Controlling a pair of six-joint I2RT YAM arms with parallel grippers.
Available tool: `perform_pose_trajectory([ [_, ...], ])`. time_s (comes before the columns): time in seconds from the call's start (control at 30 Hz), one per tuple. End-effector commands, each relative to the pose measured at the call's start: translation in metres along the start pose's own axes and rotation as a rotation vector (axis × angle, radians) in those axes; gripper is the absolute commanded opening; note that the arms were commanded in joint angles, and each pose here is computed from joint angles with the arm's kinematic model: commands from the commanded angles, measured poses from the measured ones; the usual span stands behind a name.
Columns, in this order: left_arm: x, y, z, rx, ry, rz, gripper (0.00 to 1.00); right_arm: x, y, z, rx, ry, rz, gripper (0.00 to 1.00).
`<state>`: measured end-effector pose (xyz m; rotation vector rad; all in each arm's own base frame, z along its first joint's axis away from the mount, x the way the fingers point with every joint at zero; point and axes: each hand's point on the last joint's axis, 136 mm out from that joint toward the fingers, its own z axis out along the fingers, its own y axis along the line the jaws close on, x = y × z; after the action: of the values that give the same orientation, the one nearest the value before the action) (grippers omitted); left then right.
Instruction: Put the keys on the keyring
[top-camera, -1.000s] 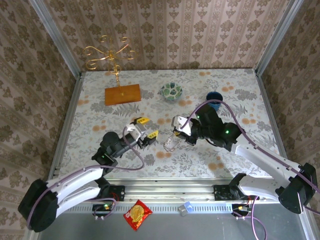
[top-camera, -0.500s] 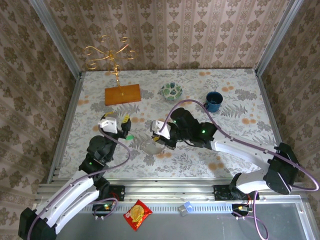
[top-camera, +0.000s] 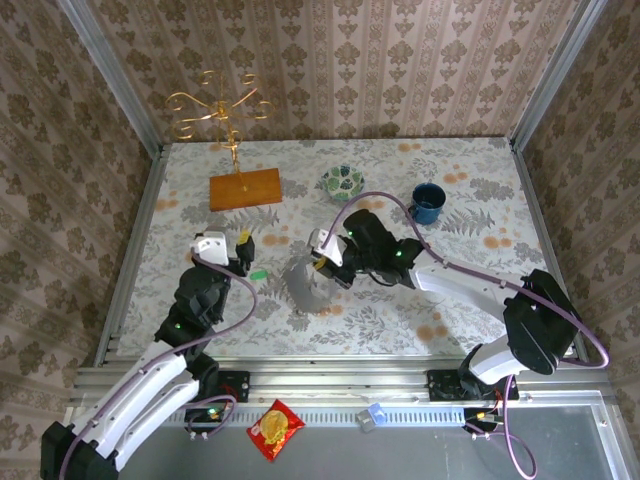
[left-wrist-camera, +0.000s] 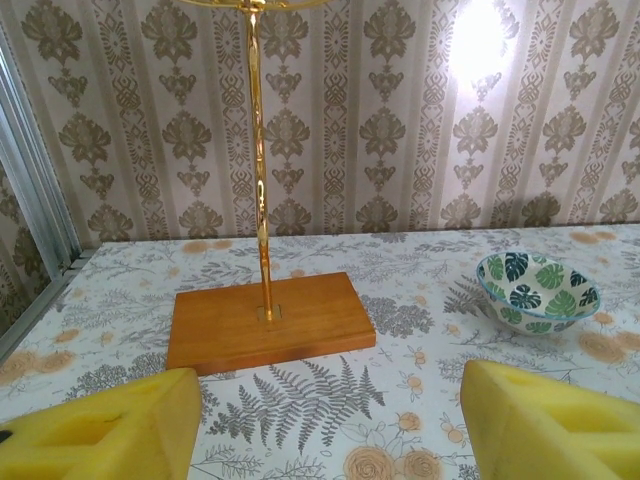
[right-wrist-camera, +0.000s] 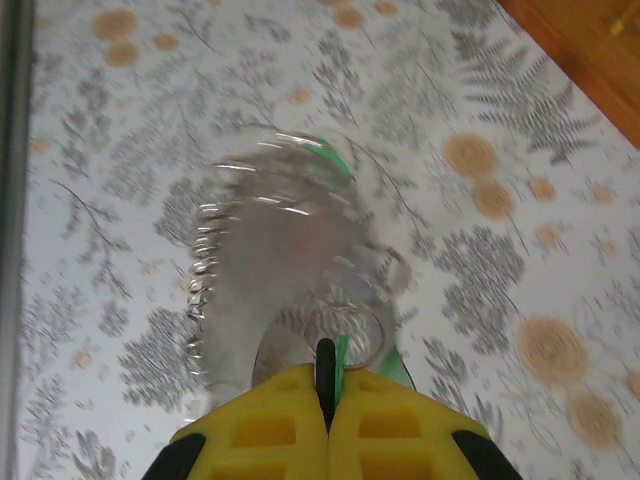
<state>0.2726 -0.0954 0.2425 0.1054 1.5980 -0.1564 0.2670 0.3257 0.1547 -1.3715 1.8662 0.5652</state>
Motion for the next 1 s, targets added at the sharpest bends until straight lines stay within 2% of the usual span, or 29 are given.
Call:
perform_pose_trajectory([
  [0.0, -0.014, 0.002, 0.002, -0.008, -0.019, -0.036, 0.70, 0.012, -0.006, -0.016, 0.014, 0.051, -0.030, 0.00],
  [0.3, -0.011, -0.002, 0.007, 0.005, -0.004, -0.038, 0.70, -0.007, -0.015, -0.037, 0.019, 0.082, -0.076, 0.00],
  [0.53, -0.011, -0.001, 0.007, 0.007, -0.008, -0.040, 0.70, -0.058, -0.022, -0.047, 0.031, -0.059, -0.043, 0.00],
  [0.83, -0.016, 0.000, 0.005, 0.007, -0.025, -0.043, 0.70, -0.111, -0.053, -0.018, 0.068, -0.178, -0.103, 0.00],
  [0.97, -0.019, 0.000, 0.003, 0.012, -0.035, -0.049, 0.70, -0.092, -0.049, 0.009, 0.025, -0.126, -0.147, 0.00],
])
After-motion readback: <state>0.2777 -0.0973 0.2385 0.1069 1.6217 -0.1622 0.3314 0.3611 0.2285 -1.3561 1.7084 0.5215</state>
